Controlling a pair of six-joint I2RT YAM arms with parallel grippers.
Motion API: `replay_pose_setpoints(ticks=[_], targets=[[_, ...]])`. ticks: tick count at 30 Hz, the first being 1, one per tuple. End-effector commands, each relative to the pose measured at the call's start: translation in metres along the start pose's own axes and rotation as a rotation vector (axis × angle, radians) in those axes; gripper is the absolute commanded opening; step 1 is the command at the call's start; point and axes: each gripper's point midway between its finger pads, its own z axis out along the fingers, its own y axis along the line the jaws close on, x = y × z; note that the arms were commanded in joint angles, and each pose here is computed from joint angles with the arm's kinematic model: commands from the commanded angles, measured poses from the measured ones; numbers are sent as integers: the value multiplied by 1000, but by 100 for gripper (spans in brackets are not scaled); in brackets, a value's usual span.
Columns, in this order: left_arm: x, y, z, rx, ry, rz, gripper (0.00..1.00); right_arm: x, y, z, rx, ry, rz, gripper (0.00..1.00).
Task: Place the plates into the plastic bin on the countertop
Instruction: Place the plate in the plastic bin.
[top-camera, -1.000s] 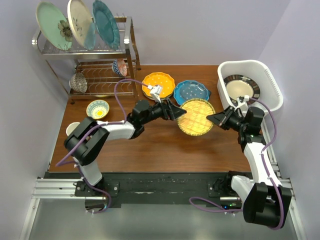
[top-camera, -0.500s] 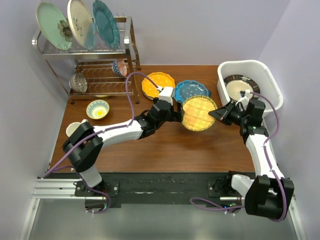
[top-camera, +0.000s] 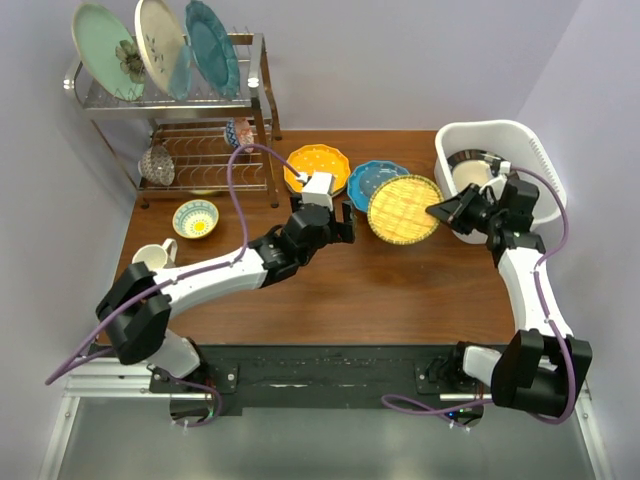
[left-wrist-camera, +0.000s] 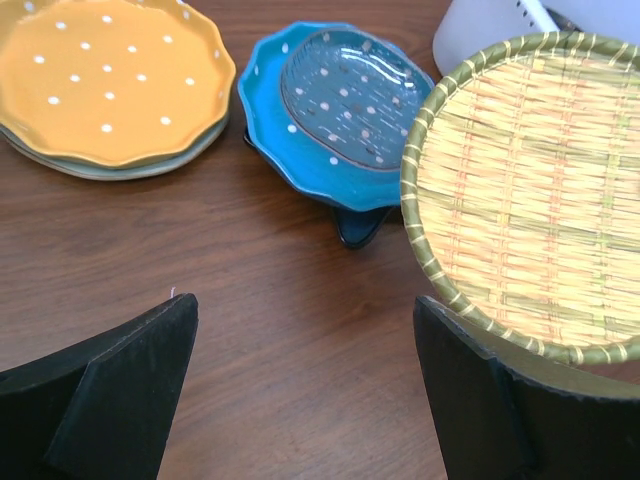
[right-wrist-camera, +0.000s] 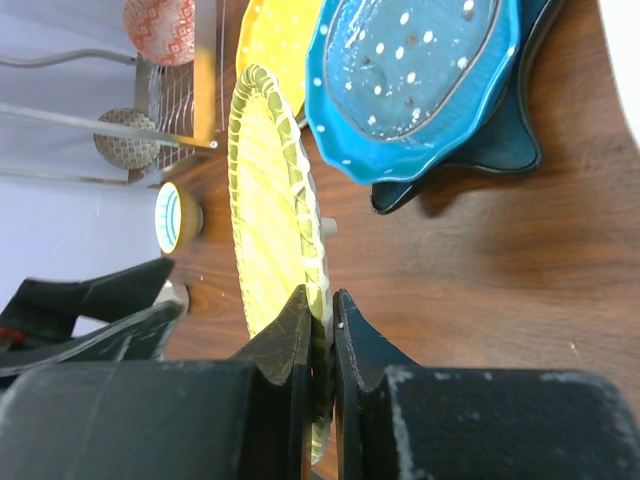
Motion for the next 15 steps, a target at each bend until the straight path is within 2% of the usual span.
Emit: replay_pose_setpoints(ticks=[1, 5, 15], targets=[[-28, 4, -20, 1, -97, -15, 93, -29, 16, -4, -30, -69, -44, 0], [-25, 2, -26, 42, -114, -14, 93, -37, 14, -2, -21, -87, -39, 0], [-8, -7, -19, 73, -63, 4, 93, -68, 20, 1, -26, -148, 2, 0]])
